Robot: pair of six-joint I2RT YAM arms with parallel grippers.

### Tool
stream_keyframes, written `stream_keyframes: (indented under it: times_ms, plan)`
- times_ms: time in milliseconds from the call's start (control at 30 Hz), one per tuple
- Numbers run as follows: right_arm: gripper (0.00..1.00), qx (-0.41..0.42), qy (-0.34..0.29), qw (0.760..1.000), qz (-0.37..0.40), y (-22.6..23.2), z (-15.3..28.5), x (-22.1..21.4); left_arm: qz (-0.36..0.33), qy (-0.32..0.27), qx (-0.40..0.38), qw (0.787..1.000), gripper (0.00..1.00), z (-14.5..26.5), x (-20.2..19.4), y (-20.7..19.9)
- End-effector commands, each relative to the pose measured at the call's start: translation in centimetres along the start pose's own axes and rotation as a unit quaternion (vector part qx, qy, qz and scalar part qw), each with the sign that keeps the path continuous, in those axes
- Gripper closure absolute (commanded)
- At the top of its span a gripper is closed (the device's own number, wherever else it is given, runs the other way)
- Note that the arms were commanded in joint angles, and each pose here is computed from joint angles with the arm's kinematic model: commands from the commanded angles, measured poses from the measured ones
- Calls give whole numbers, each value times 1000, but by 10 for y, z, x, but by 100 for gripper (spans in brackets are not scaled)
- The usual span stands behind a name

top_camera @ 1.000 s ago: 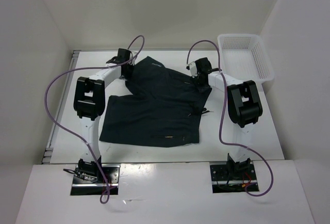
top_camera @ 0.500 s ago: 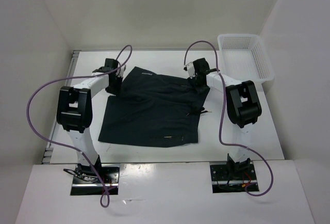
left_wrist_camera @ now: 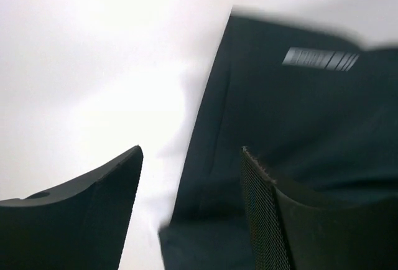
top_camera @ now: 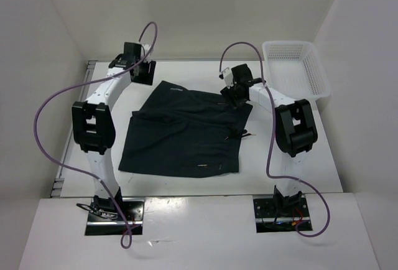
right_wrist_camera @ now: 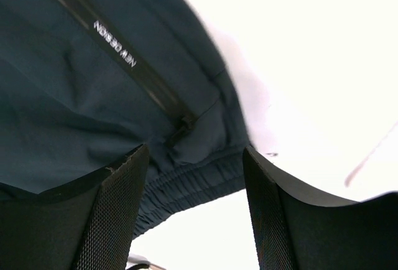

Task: Fold and stack the shorts
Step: Flatten the shorts out

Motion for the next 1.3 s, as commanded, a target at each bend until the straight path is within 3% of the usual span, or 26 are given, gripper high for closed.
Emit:
stream_keyframes:
  times_ms: [0,67,300,767,900,967,1033,1100,1133,1167,1233,1267]
  plan:
    - [33,-23,-57,998,-9,-18,27,42,-15,7,-50,999,29,-48,8,-31]
    - [33,-24,-64,997,-20,-25,26,48,-19,-20,-63,998,28,-57,35,-37]
    - [31,1,-30,998,-53,-39,-1,28,-35,-32,-88,995,22,-114,49,-67]
    - [19,57,63,996,-38,-21,-22,-51,-34,-17,-28,999,13,-155,35,-51]
    - [19,60,71,995,-33,-20,-30,-55,-34,-6,-20,999,11,-166,26,-50]
    - [24,65,85,994,-34,-17,-35,-63,-35,11,-36,999,11,-172,16,-56]
    - [32,65,85,994,-34,-17,-35,-63,-35,26,-70,997,25,-173,6,-68]
    - [49,65,85,994,-34,-17,-35,-63,-38,48,-96,994,40,-176,-12,-83]
    - [55,66,90,993,-39,-16,-38,-66,-41,53,-104,992,66,-174,-14,-90]
    - [68,66,90,993,-39,-16,-38,-66,-41,60,-105,992,79,-176,-19,-91]
    - [82,60,87,994,-38,-19,-37,-63,-40,58,-117,991,97,-171,-17,-94]
    - [93,42,80,995,-36,-26,-37,-56,-39,57,-125,990,100,-170,-16,-97]
Point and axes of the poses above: each gripper's point midway between its finger pads, its own z axis back along the fingers, its own y axis along the line the jaws close on, x = y × z, the point moved 1 cm from there along z, back along the fingers, and after that the axes turned 7 degrees about -z, right-handed, at the moved point
